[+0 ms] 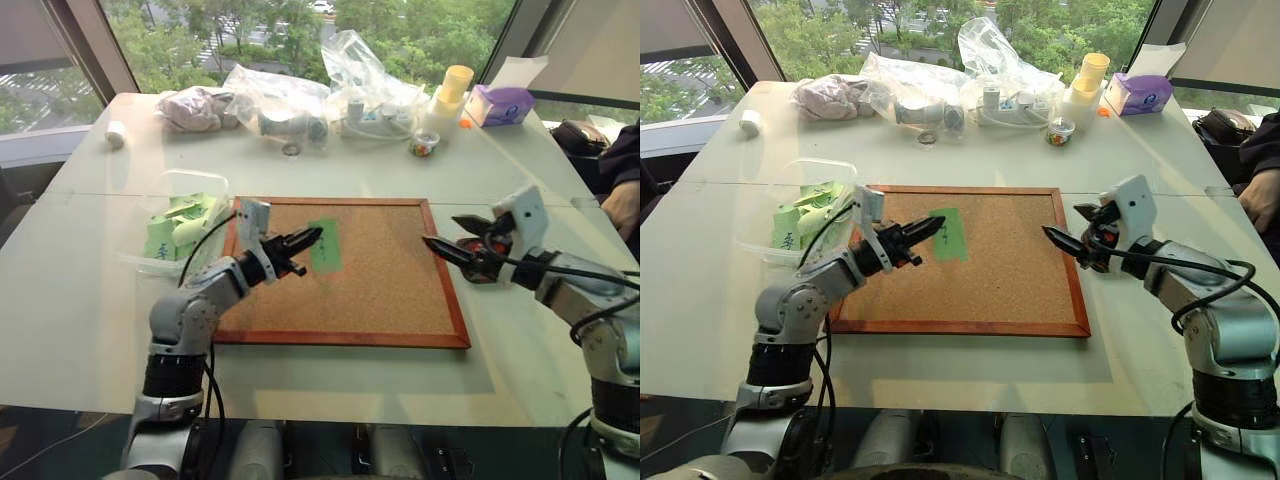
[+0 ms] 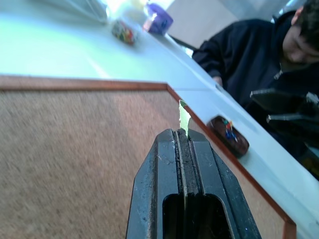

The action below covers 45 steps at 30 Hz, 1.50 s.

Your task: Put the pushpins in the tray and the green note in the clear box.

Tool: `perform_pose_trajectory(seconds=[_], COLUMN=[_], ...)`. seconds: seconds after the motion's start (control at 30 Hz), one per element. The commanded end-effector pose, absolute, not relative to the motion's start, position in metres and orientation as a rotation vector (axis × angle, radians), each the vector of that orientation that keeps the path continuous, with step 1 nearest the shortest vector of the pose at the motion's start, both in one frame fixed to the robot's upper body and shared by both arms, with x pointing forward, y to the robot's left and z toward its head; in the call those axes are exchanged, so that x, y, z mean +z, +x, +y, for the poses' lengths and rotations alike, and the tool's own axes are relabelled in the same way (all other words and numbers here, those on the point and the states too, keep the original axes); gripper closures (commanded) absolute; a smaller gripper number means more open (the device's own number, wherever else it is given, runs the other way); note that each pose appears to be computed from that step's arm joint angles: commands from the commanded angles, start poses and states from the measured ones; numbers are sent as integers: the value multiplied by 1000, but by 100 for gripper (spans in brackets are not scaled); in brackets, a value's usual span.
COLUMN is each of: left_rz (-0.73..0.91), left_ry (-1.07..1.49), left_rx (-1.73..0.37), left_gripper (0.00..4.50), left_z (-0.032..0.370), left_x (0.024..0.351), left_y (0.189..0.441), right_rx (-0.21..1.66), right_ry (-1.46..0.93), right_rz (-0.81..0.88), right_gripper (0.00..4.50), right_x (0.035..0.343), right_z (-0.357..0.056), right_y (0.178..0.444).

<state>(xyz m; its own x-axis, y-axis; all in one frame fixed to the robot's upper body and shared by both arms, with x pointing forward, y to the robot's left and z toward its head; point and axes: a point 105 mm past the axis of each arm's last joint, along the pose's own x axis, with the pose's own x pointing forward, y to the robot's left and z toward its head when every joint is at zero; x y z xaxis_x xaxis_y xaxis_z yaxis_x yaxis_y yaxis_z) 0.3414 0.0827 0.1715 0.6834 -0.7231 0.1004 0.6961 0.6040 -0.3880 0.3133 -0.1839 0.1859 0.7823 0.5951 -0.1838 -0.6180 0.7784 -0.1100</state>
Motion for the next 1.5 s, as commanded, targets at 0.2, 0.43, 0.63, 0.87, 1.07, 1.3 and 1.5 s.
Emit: perform_pose_trajectory(seconds=[0.2,0.43,0.63,0.87,1.07,1.3,1.5], left_rz=[-112,-87,10,31,-50,23,154], left_ry=[-340,-180,-127,-121,-214,-82,64], left_rx=[-582,-349,-321,-354,-634,-926,-1067], left_gripper=[450,450,450,108,14,14,14], left_z=[156,252,280,279,235,178,149], left_x=[224,227,204,193,237,232,193], left_y=[347,344,347,351,339,312,292], right_rx=[843,929,937,910,859,835,849], right_ry=[-191,-212,-230,-241,-256,-285,-286], right_rz=[102,114,110,109,126,149,167], right_gripper=[70,70,70,65,65,65,65], right_x=[194,187,186,186,183,182,179], right_z=[-134,-116,-115,-122,-137,-152,-154], right_y=[314,314,317,319,318,314,308])
